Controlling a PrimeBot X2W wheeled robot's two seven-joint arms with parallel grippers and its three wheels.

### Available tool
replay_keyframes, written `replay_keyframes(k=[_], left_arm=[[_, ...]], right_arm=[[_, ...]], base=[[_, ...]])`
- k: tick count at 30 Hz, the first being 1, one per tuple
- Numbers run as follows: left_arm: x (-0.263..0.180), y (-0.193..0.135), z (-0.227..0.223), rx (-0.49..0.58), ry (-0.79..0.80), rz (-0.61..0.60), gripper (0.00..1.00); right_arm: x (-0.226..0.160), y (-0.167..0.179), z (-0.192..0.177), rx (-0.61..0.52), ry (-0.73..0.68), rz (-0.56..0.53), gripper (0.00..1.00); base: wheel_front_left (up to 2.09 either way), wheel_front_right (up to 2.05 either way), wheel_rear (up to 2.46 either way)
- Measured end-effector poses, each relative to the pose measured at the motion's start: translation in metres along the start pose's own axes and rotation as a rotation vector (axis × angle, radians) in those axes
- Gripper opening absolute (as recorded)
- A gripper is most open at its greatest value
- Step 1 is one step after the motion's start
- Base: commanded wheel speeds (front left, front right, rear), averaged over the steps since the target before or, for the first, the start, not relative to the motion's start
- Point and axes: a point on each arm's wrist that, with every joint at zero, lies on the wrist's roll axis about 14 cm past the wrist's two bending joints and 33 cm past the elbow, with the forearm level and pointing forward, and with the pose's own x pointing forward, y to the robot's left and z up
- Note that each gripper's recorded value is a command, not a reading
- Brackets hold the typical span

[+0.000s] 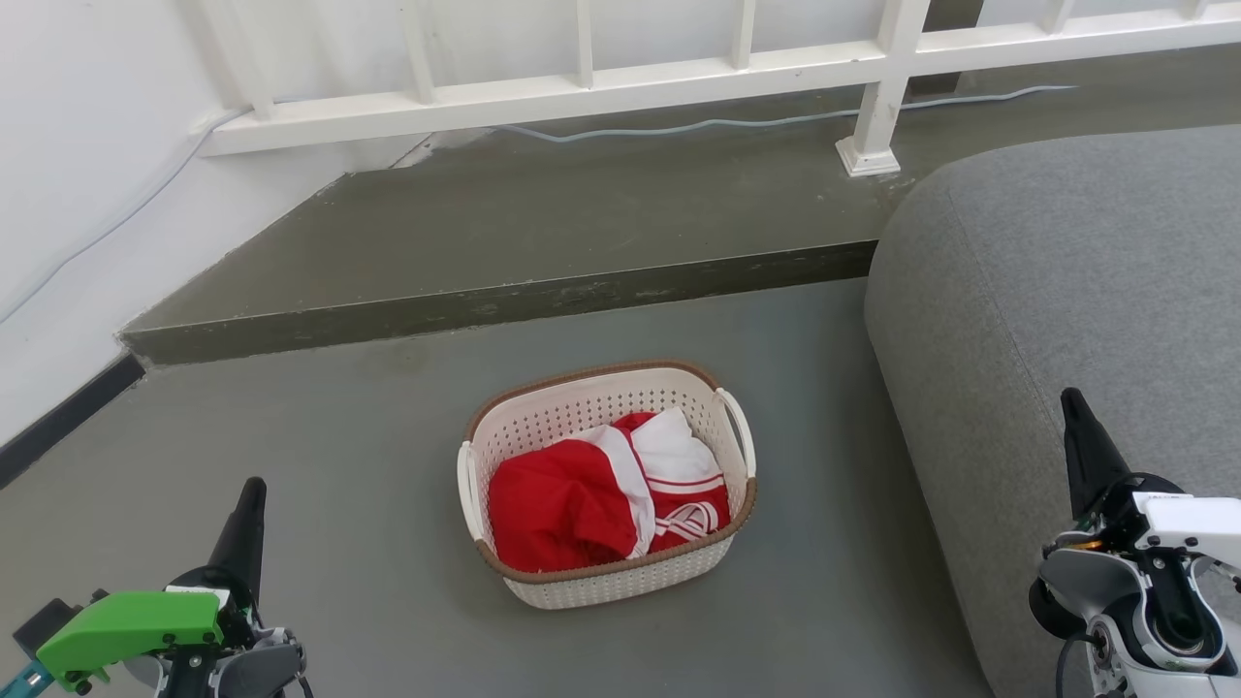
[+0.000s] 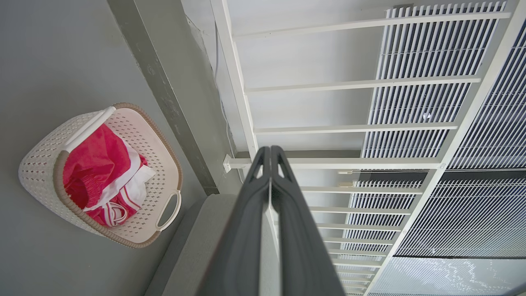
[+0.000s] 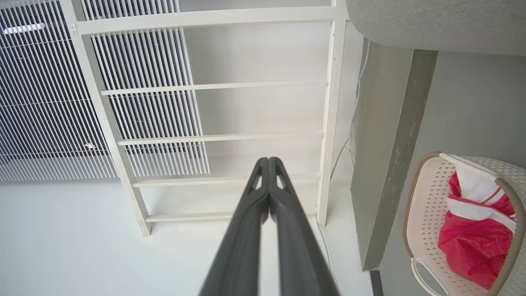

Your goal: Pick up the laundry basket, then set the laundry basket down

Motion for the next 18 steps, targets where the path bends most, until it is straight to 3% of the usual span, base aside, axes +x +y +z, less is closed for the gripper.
replay_keyframes(k=[18], left_arm=[[0.0002, 0.0012, 0.0008, -0.001, -0.002, 0.003, 0.0]], right_arm=[[-0.0001, -0.0003, -0.0004, 0.0, 0.005, 0.001, 0.0]], base=[[0.0, 0.0, 0.0]])
